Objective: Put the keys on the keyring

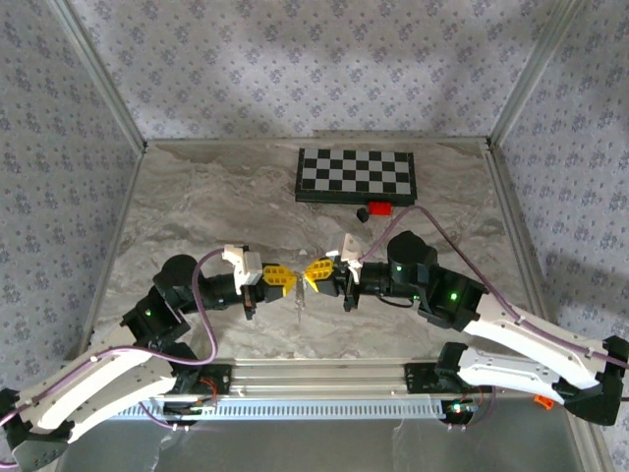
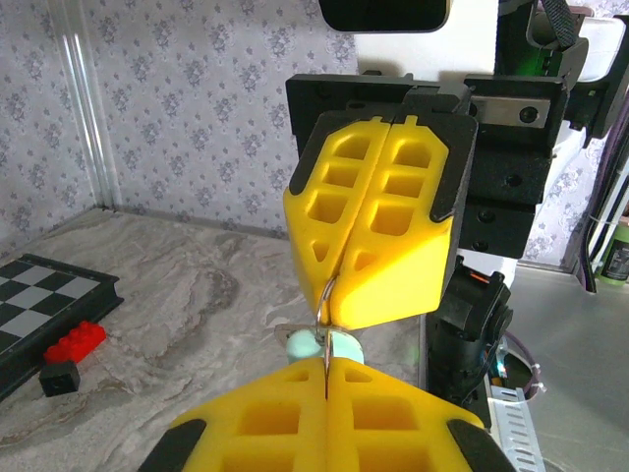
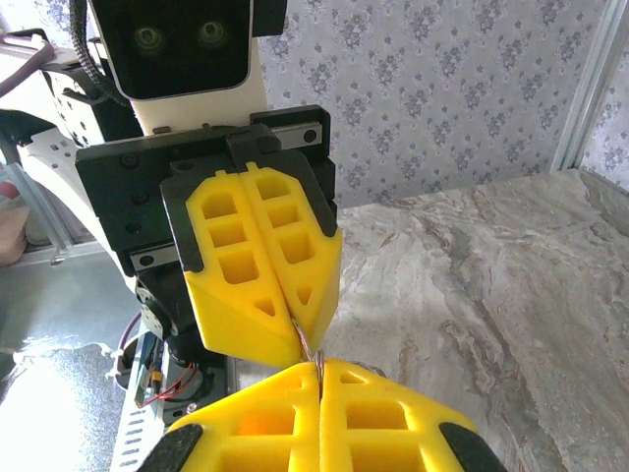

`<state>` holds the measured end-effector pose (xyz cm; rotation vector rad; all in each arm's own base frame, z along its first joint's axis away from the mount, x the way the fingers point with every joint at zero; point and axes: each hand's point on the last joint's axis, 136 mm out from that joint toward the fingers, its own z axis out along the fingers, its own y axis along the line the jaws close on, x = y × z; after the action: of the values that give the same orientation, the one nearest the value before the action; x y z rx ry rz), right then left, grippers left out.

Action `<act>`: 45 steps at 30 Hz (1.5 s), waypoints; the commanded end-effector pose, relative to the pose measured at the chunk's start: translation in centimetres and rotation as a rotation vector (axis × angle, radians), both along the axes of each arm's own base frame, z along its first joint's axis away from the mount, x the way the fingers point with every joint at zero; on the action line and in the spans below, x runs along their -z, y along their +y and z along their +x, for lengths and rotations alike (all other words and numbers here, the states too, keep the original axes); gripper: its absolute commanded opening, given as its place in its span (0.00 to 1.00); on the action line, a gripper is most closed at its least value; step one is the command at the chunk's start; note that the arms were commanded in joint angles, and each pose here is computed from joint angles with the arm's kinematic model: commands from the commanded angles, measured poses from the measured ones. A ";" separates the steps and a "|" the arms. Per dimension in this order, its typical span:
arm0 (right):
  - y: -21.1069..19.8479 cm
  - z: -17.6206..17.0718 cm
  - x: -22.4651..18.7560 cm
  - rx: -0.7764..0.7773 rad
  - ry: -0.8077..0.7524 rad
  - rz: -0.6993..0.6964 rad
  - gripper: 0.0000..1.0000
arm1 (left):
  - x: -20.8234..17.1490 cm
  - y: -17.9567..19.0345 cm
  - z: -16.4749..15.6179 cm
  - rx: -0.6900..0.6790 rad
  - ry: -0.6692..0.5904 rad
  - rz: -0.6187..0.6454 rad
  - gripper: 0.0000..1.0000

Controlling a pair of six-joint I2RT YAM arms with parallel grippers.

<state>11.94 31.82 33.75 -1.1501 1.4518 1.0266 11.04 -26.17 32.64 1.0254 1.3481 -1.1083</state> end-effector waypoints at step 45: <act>-0.4 -0.5 -0.5 -0.005 -0.006 0.025 0.00 | -2.4 0.3 -0.7 0.021 -0.046 -0.069 0.00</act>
<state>11.65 31.58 33.66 -1.1544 1.4463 1.0334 11.04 -26.16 32.65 1.0250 1.3479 -1.1080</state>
